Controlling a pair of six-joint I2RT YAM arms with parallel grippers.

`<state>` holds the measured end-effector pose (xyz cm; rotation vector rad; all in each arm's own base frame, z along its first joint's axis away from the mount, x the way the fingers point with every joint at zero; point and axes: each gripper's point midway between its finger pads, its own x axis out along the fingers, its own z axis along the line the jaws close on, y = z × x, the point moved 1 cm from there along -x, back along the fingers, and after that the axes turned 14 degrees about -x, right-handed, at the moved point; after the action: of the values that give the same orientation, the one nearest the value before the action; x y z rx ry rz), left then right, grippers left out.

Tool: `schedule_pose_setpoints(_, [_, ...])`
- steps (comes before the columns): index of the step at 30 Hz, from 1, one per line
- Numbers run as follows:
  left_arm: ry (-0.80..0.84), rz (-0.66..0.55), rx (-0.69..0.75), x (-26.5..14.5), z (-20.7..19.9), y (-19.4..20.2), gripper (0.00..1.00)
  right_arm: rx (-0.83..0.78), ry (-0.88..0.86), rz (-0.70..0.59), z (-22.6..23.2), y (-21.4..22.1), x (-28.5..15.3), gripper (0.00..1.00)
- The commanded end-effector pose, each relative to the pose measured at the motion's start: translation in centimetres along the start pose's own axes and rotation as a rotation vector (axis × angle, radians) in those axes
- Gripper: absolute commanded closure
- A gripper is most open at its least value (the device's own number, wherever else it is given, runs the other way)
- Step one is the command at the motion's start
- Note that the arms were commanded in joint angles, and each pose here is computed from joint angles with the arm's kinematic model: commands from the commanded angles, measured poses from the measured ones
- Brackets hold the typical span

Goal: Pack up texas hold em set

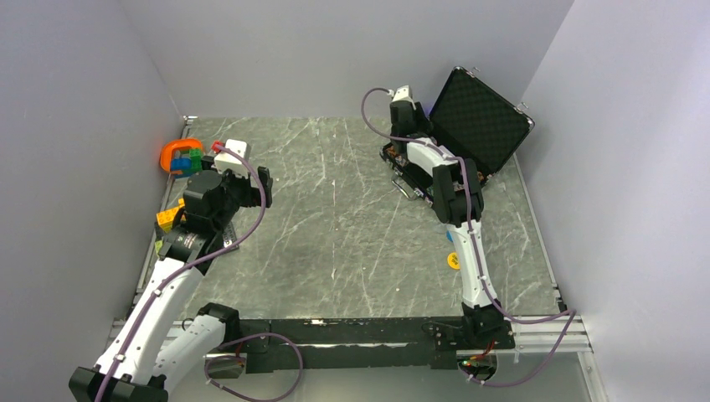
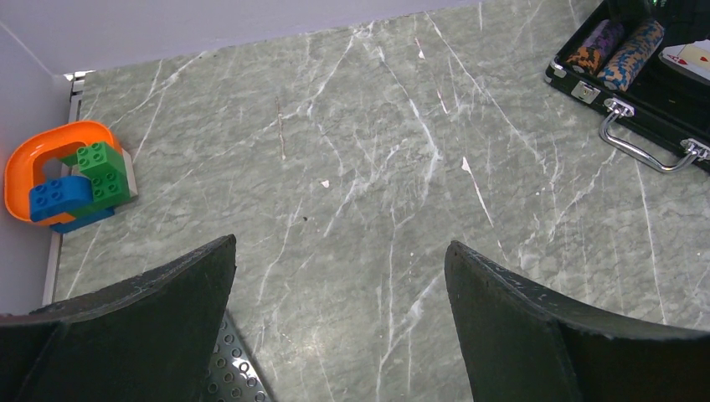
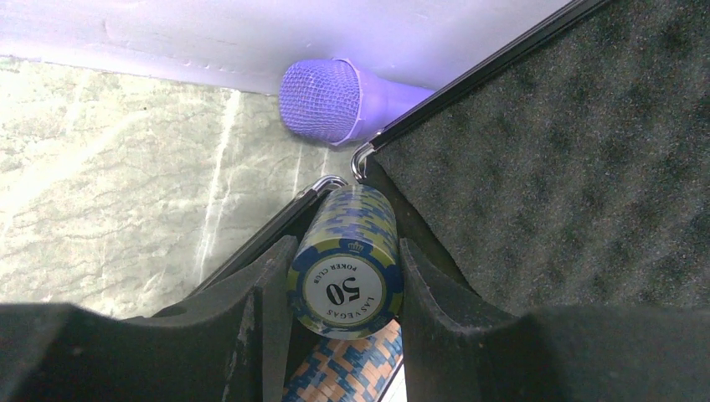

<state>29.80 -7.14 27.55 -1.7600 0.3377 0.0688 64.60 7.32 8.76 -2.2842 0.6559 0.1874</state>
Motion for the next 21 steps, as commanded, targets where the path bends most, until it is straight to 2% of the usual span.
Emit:
schedule_pose_setpoints(1, [0.025, -0.027, 0.005, -0.1, -0.5, -0.7, 0.02, 0.016, 0.148, 0.003, -4.0, -0.3, 1.1, 1.0])
schedule_pose_setpoints(7, [0.025, -0.025, 0.006, -0.1, -0.6, -0.6, 0.02, 0.023, 0.131, -0.002, -4.3, -0.5, 1.0, 1.0])
schedule_pose_setpoints(8, [0.025, -0.026, 0.006, -0.1, -0.6, -0.7, 0.02, 0.024, 0.122, -0.006, -4.2, -0.7, 0.9, 0.98])
schedule_pose_setpoints(17, [0.025, -0.026, 0.007, -0.1, -0.6, -0.6, 0.02, 0.082, 0.051, -0.128, -6.4, -4.8, -1.9, 0.33])
schedule_pose_setpoints(21, [0.028, -0.024, 0.008, -0.1, -0.6, -0.5, 0.02, 0.105, -0.03, -0.216, -7.2, -7.8, -4.0, 0.24])
